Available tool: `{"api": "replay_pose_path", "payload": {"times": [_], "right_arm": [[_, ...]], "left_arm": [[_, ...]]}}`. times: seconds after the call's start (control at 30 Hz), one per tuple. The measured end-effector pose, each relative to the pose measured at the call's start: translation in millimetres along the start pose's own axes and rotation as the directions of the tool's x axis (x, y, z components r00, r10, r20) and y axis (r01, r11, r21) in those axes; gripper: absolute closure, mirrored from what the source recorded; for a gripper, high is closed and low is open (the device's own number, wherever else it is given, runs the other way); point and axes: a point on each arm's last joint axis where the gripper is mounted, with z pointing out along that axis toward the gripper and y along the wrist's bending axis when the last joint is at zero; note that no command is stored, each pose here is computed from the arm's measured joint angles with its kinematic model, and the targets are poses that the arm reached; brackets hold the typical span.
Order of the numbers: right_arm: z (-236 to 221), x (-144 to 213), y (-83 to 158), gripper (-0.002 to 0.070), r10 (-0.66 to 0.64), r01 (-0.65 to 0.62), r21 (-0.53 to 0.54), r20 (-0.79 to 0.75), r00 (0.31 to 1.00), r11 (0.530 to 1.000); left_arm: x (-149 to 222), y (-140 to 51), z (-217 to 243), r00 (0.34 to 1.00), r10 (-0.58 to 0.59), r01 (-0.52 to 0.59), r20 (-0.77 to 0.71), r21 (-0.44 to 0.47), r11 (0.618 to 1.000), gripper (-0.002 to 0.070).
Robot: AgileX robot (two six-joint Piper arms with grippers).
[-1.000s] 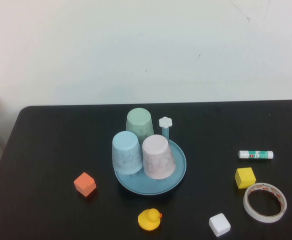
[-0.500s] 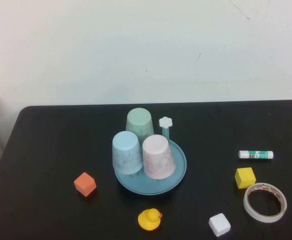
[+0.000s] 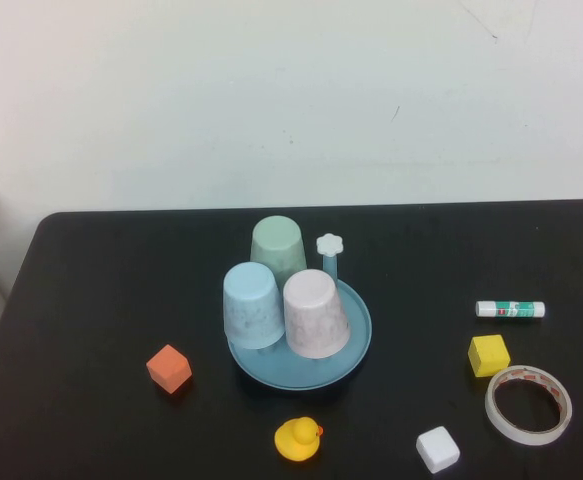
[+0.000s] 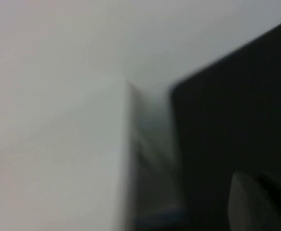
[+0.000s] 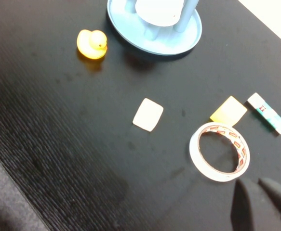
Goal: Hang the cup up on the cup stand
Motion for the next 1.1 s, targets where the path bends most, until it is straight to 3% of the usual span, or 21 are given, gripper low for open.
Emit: {"api": "replay_pose_path", "payload": {"times": [0.03,0.1,0.17,0.23,0.4,0.57,0.73,1.1], "right_arm": [[0,0,0,0.0675,0.000,0.000,0.000,0.000,1.000,1.000],[0,0,0,0.0675,0.000,0.000,0.000,0.000,1.000,1.000],[0,0,0,0.0675,0.002,-0.002,0.000,0.000,1.000,1.000],[0,0,0,0.0675,0.002,-0.002,0.000,0.000,1.000,1.000],[0,0,0,0.0675,0.008,-0.008,0.000,0.000,1.000,1.000],[0,0,0,0.0675,0.008,-0.008,0.000,0.000,1.000,1.000],[0,0,0,0.0675,0.008,-0.008,0.000,0.000,1.000,1.000],[0,0,0,0.0675,0.011,-0.011,-0.001,0.000,1.000,1.000]], "left_arm": [[3,-1.6,0,0.989,-0.146,0.146,-0.031,0.014,0.989,0.0675],[6,-1.7,0,0.916,-0.396,0.397,-0.064,-0.007,0.918,0.0675],[8,-0.2,0,0.858,-0.509,0.507,-0.073,-0.040,0.861,0.0675],[8,0.6,0,0.826,-0.559,0.557,-0.071,-0.056,0.829,0.0675],[9,-0.7,-1,0.801,-0.592,0.589,-0.088,-0.053,0.806,0.0676],[12,-2.1,-1,0.799,-0.590,0.588,-0.117,-0.055,0.807,0.0676],[22,-10.9,0,0.850,-0.503,0.509,-0.159,-0.004,0.861,0.0676],[74,-41.7,2,0.898,-0.434,0.437,-0.077,0.033,0.899,0.0676]]}}
